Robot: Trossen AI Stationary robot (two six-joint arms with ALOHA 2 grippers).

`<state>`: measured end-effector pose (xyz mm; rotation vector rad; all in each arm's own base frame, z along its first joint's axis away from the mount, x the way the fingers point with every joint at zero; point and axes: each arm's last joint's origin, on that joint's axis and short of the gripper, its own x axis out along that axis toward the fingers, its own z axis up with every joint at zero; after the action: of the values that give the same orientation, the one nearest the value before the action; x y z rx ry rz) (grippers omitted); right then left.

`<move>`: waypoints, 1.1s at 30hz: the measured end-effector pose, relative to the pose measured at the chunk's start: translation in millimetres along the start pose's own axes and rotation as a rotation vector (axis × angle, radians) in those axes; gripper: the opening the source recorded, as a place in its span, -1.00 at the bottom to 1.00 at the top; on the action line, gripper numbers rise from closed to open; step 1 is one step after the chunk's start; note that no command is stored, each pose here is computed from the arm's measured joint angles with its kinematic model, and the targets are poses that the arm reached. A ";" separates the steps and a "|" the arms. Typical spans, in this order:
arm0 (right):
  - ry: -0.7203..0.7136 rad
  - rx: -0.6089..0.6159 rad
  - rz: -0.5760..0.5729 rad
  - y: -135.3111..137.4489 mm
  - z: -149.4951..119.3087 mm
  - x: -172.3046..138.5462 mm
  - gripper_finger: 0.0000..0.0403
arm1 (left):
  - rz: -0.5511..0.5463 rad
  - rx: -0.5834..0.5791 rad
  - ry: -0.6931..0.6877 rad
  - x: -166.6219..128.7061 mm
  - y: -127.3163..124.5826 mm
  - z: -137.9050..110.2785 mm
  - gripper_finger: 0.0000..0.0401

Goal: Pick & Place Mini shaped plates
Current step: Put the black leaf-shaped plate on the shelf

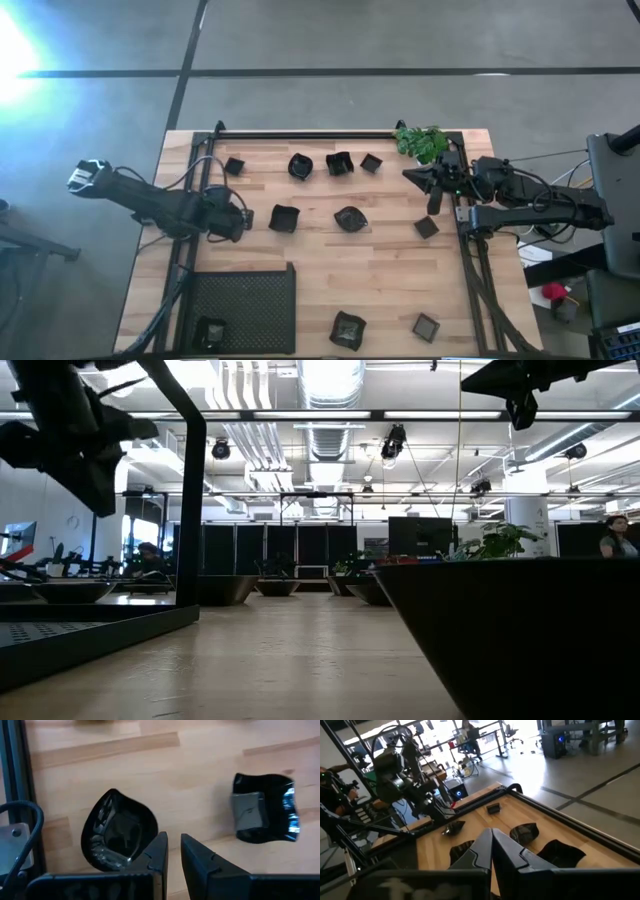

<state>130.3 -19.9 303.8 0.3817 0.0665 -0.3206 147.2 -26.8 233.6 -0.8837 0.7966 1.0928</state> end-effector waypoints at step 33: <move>0.000 -0.009 -0.001 -0.2 -0.3 0.1 -0.96 | 0.012 0.025 0.004 40.6 -3.6 -20.8 -0.78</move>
<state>130.3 -19.9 303.5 0.3731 0.0683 -0.3211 159.3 -30.2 189.6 -0.8607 0.8184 1.0898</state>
